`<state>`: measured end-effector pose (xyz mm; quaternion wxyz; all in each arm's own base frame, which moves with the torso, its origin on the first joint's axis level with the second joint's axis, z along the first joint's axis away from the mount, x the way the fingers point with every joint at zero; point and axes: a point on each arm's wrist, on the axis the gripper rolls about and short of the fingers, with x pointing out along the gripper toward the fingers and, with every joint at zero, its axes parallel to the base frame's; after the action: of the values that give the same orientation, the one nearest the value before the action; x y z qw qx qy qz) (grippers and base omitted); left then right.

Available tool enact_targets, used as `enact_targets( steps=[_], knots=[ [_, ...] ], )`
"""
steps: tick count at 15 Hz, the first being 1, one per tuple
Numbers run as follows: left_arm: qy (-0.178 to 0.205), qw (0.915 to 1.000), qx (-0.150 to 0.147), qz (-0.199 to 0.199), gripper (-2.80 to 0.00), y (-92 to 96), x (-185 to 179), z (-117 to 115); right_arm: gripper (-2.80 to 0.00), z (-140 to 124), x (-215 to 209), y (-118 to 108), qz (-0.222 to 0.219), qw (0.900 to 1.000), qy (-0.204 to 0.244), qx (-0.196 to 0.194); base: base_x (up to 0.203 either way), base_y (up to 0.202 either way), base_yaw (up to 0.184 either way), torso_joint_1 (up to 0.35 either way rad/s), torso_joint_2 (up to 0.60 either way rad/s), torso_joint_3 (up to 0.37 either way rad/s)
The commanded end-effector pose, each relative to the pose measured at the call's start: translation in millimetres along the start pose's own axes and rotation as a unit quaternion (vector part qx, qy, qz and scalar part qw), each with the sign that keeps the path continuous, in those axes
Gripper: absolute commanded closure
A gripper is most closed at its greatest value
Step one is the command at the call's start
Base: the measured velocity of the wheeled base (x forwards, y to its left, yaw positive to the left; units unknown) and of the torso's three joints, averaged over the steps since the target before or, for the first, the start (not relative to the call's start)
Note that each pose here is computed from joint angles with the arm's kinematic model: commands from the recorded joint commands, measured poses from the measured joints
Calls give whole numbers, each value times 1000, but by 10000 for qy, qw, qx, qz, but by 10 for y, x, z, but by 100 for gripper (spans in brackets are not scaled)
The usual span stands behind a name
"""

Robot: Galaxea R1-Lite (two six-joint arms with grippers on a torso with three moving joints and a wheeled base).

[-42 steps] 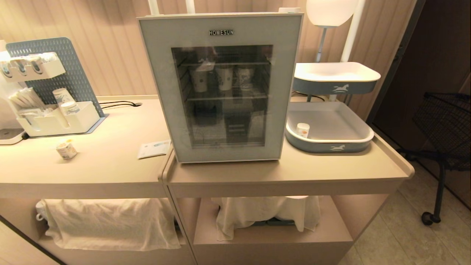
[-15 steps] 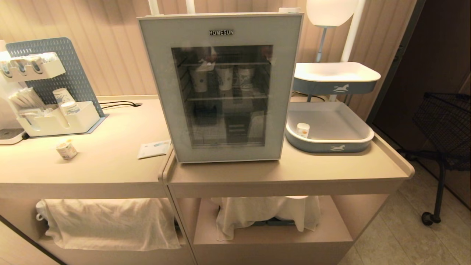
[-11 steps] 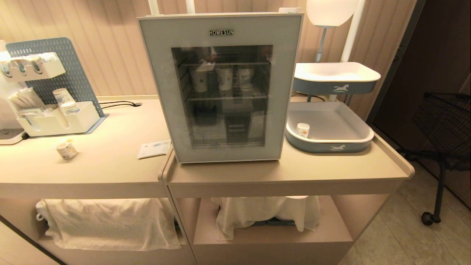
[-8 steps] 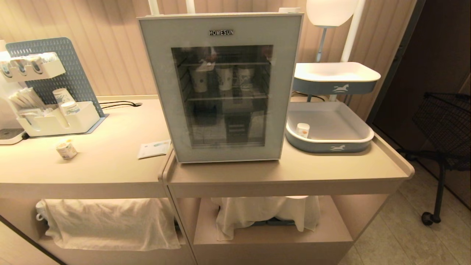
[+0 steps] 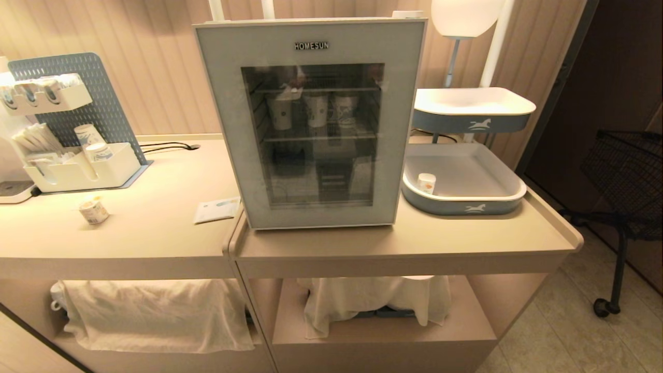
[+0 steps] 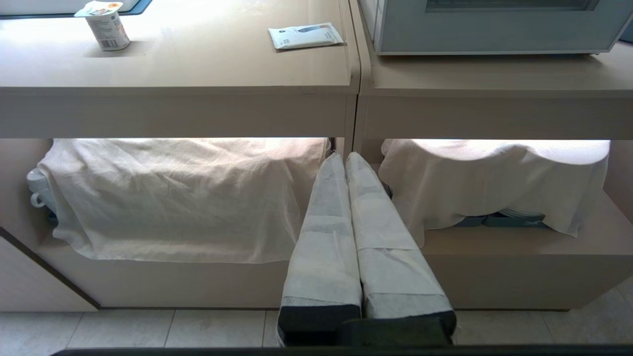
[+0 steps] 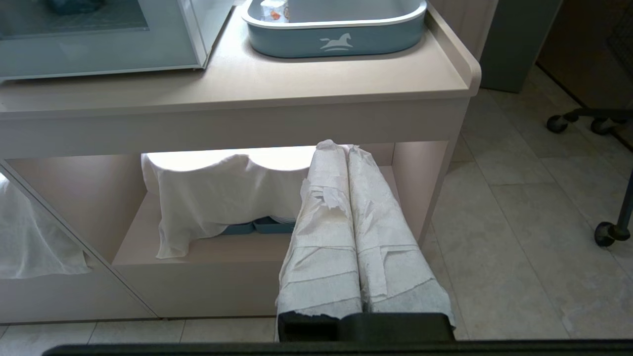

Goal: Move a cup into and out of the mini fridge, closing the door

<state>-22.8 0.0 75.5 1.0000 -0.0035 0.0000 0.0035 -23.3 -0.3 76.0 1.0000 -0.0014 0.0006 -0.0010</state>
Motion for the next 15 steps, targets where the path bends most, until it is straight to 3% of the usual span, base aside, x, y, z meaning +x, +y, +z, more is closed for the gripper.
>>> enact_targets(
  steps=[1, 15],
  knots=[
    [7, 10000, -3, 3, 0, 0, 1, -4, 0, 0, 1, 0, 2, 10000, 9, -2, 0, 0, 0, 0, 0, 0],
    [7, 10000, -3, 1, 0, 0, 1, -4, 0, 0, 1, 0, 2, 10000, 9, -2, 0, 0, 0, 0, 0, 0]
  ],
)
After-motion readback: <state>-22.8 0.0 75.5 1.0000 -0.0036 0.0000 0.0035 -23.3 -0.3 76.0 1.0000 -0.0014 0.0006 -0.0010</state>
